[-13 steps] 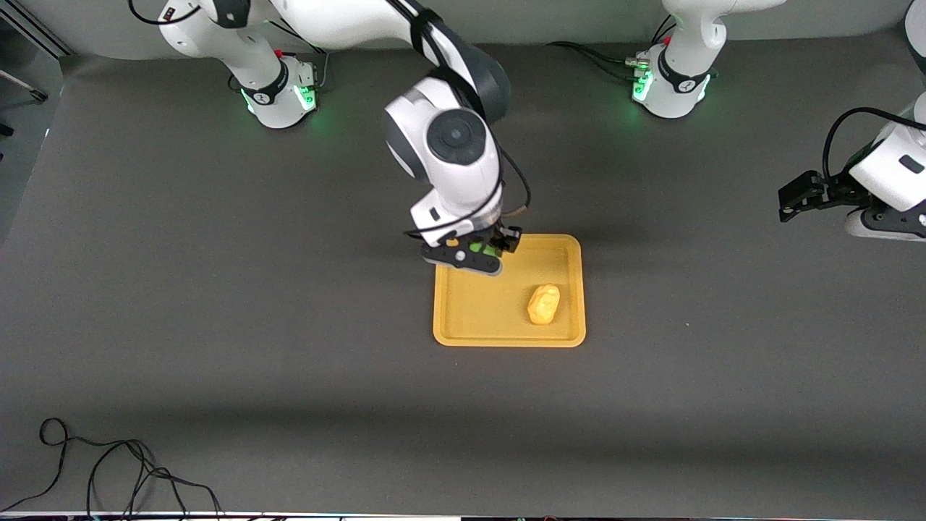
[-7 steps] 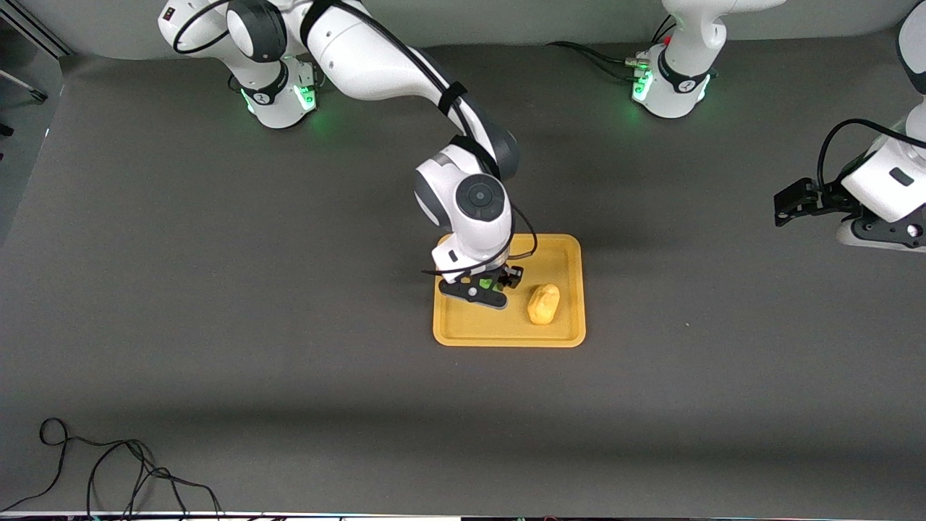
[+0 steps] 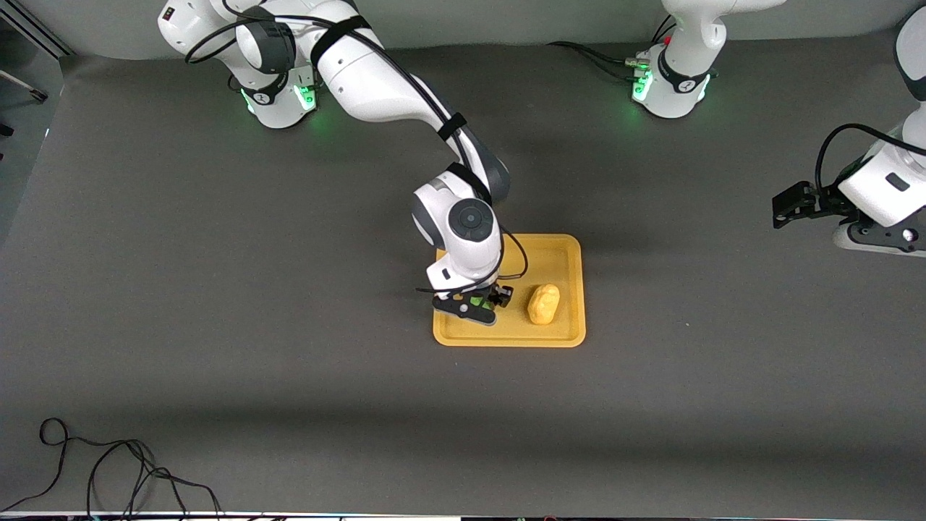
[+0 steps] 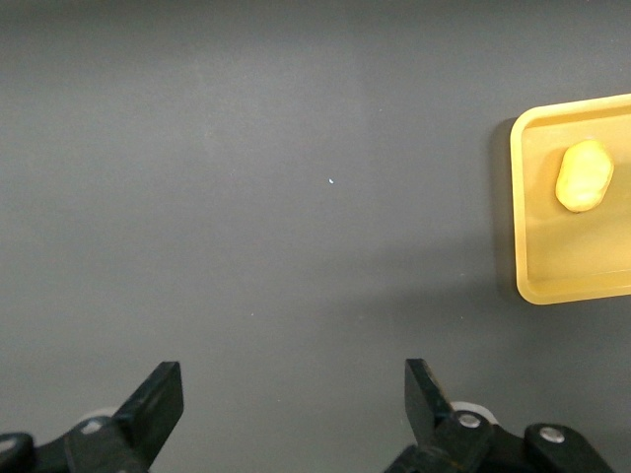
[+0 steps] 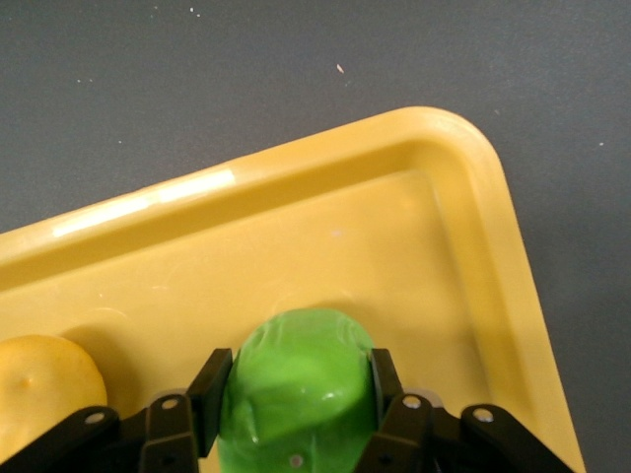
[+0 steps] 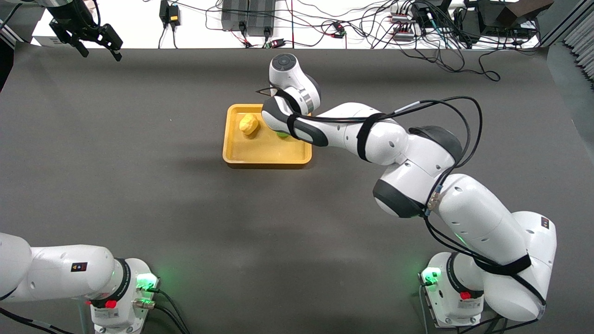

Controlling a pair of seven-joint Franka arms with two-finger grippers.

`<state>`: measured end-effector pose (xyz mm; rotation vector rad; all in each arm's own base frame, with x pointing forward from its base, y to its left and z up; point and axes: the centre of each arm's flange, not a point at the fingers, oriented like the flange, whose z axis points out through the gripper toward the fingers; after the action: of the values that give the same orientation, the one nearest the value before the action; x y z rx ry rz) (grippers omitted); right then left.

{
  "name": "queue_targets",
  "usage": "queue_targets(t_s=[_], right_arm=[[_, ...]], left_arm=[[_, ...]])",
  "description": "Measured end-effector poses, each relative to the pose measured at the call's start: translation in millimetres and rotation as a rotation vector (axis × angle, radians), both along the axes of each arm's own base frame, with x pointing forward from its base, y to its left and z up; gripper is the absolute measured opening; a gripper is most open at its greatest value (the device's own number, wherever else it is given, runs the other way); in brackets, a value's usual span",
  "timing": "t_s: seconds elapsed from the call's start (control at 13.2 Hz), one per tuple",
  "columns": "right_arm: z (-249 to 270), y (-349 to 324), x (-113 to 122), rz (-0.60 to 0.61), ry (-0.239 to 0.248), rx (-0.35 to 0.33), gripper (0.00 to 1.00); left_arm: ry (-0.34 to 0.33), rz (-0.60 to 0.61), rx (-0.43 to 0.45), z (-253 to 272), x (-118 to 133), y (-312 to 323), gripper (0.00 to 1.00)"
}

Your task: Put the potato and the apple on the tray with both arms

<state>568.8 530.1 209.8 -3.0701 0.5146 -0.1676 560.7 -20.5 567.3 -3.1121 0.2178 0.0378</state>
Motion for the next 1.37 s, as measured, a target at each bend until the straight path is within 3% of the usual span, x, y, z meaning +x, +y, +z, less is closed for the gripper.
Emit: queue_targets(t_s=[0.46,0.61,0.76,0.83,1.14,1.37], right_arm=[[-3,11,-10,0.006,0.01,0.017,0.62],[-3,12,-11,0.004,0.01,0.021,0.77],[5,10,-6,-0.001,-0.001,0.029,0.98],[16,8,-1,-0.007,-0.012,0.039,1.0],[113,-16,20,-0.048,-0.023,0.051,1.0],[218,-72,25,0.003,0.042,0.005,1.0]], left_arm=[[0.004,-0.005,-0.007,-2,1,-1,1.0],[0.005,-0.004,-0.008,-2,1,0,1.0],[0.005,0.009,-0.008,-2,1,7,1.0],[0.004,0.019,-0.008,-2,1,13,1.0],[0.0,0.027,-0.009,-1,2,21,1.0],[0.002,0.027,-0.009,-1,2,21,1.0]])
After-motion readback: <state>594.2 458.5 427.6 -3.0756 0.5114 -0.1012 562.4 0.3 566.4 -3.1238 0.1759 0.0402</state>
